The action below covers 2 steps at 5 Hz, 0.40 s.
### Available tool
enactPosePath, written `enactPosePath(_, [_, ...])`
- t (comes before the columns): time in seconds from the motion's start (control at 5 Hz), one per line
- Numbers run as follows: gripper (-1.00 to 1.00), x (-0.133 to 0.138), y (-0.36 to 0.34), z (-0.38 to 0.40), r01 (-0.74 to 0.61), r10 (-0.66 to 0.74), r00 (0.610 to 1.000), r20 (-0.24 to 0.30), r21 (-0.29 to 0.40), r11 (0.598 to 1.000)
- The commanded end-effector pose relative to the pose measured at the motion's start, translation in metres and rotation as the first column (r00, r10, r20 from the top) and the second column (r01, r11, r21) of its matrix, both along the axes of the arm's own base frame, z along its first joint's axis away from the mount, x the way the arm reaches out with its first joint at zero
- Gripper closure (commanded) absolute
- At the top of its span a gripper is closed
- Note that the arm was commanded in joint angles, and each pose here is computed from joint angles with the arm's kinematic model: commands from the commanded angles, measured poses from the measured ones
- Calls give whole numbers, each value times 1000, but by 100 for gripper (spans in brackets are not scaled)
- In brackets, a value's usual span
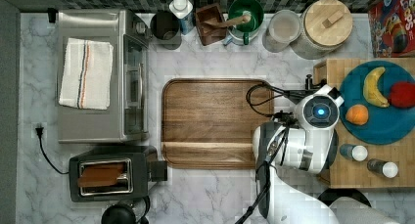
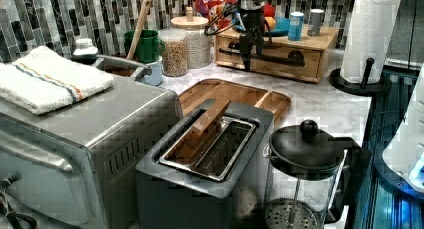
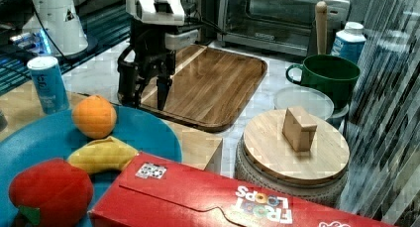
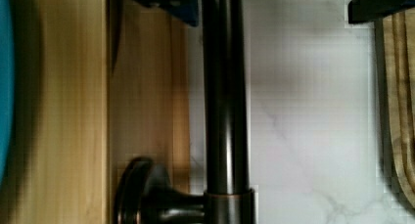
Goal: Open the drawer.
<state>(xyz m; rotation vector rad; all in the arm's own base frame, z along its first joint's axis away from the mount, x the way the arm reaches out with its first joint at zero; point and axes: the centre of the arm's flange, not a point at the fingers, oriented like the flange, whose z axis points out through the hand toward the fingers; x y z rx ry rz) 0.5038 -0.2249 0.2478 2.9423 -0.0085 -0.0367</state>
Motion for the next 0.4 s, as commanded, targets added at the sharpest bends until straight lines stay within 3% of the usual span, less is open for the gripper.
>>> enactPosePath(0.2, [-100, 26, 64, 4, 37, -39, 999, 24, 53, 998])
enactPosePath(0.4, [-100, 31, 104, -8, 69, -72, 997, 43, 66, 995])
